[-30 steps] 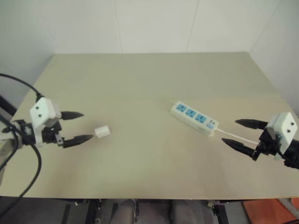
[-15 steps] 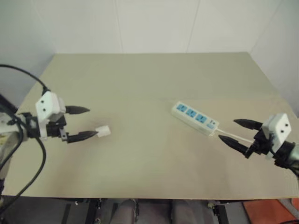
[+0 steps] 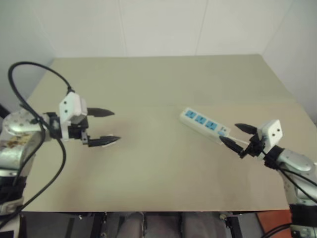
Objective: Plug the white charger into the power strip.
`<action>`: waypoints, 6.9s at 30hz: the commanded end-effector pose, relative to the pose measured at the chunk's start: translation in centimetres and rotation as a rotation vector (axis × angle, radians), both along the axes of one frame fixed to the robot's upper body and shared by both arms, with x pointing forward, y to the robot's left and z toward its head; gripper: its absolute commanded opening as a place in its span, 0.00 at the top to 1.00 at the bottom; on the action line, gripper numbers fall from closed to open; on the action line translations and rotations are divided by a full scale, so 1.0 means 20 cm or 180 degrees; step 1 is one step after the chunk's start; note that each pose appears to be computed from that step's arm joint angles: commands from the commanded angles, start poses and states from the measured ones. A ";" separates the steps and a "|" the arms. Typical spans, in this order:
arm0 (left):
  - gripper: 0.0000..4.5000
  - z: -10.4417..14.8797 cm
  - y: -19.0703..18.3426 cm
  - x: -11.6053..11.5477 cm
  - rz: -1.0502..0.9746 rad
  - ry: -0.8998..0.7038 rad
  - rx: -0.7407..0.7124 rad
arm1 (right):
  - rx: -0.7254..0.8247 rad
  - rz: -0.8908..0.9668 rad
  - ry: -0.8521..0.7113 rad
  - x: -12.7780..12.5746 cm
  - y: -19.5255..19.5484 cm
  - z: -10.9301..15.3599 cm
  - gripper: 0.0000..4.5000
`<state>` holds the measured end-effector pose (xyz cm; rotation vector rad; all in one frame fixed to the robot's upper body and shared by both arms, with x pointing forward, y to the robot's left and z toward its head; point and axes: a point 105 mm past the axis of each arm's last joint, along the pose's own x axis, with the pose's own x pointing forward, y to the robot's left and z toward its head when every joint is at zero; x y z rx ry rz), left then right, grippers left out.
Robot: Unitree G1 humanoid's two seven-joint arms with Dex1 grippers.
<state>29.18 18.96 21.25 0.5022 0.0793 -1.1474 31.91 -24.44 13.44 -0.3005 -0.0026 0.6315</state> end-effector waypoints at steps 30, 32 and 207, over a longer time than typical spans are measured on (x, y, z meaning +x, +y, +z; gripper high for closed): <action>0.00 0.07 -0.10 0.02 -0.0590 0.0059 -0.0166 | 0.0017 0.0470 0.0104 0.24 0.06 -0.10 0.00; 0.00 0.07 -0.10 0.01 -0.0575 0.0068 -0.0167 | 0.0078 0.0495 0.0107 0.25 0.08 -0.10 0.00; 0.77 -0.38 0.08 0.29 0.0953 0.1644 0.2803 | 0.0007 0.2204 0.0390 -0.20 0.68 -0.19 0.24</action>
